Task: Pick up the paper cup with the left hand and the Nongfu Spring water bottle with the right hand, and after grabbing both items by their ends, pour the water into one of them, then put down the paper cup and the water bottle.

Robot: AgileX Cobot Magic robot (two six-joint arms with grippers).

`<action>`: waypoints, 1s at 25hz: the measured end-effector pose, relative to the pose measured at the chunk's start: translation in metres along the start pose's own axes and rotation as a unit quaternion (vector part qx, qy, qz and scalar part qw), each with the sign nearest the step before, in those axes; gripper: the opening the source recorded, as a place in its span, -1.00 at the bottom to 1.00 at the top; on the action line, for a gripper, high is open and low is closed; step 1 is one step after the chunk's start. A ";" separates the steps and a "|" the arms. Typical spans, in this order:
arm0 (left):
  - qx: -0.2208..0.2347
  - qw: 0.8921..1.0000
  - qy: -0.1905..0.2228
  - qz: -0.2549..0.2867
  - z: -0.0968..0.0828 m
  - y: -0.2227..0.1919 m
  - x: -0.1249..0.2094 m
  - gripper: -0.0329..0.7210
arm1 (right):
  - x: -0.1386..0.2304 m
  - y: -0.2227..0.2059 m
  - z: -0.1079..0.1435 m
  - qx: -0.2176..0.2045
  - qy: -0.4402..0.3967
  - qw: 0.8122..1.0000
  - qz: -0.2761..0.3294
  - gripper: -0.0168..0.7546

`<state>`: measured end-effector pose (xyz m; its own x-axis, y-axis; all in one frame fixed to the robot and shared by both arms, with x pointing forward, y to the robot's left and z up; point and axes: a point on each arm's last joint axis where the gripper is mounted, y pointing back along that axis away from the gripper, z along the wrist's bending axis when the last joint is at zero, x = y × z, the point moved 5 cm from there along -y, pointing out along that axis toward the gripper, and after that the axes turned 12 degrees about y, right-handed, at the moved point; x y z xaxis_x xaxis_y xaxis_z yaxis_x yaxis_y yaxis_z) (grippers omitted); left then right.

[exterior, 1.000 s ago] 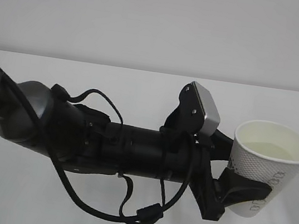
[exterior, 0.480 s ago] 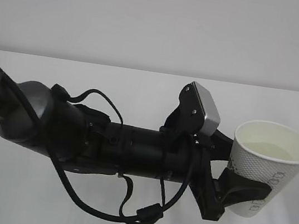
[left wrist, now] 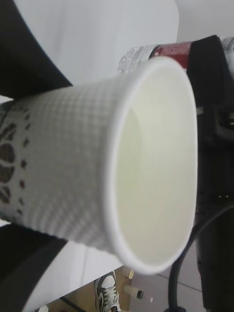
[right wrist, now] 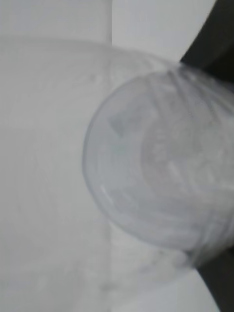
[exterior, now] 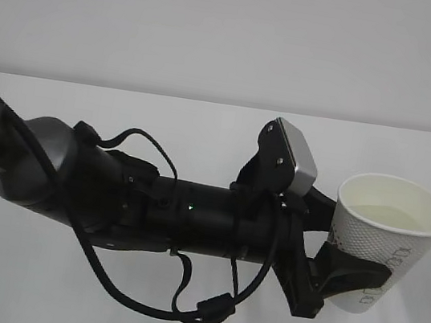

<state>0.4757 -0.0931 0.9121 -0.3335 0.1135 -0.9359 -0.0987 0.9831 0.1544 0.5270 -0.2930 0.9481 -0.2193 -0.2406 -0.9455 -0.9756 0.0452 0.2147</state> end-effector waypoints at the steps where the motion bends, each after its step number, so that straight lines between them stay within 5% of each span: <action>1: 0.000 1.000 0.000 0.000 0.000 0.000 0.000 0.42 | 0.001 -0.001 0.001 -0.001 0.002 1.000 0.001 0.21; 25: -0.015 1.000 0.001 0.015 0.004 0.000 0.004 0.41 | 0.046 -0.030 0.018 -0.015 -0.011 1.000 0.013 0.21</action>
<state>0.4784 -0.0918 0.9068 -0.3379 0.1426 -0.9303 -0.1174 0.9743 0.1920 0.5456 -0.2882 0.8938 -0.2442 -0.2180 -0.9449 -0.9692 0.0222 0.2454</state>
